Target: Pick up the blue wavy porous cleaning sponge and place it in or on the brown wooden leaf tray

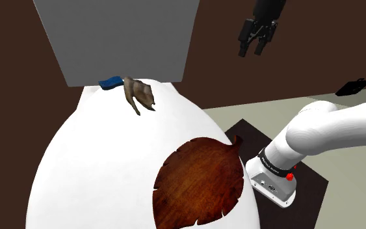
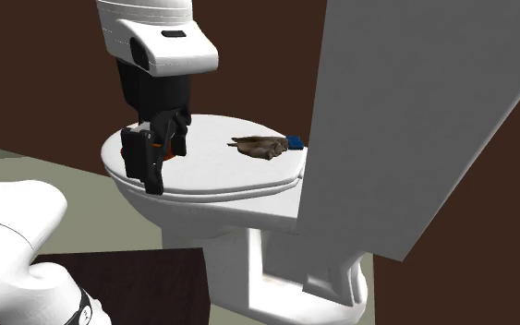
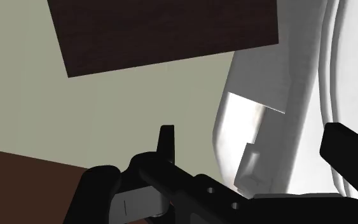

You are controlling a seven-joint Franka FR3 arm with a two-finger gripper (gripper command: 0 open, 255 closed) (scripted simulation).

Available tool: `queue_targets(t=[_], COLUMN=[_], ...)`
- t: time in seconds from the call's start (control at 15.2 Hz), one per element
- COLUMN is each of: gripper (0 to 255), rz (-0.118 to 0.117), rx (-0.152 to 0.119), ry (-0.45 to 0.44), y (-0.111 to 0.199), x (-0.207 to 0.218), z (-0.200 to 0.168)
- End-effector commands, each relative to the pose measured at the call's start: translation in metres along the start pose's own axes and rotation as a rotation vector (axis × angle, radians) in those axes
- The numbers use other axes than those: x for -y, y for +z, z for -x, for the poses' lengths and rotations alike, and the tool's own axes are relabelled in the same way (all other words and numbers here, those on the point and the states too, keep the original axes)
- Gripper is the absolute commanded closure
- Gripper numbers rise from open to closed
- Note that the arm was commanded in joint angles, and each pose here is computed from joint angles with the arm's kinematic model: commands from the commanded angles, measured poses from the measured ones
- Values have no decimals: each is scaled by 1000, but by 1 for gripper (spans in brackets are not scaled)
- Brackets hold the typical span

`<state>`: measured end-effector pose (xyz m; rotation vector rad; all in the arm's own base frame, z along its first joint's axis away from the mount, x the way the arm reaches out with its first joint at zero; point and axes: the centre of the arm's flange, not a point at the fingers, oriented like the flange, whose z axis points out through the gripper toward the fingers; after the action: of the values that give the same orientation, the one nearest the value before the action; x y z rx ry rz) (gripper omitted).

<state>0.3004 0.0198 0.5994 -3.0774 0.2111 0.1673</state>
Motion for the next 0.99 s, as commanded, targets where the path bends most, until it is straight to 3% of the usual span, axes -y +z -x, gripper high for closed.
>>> queue_targets(t=[0.0, 0.92], gripper=[0, 0], rz=[0, 2], rx=[0, -15], ry=[0, 324], y=[0, 40], x=[0, 177], z=[0, -34])
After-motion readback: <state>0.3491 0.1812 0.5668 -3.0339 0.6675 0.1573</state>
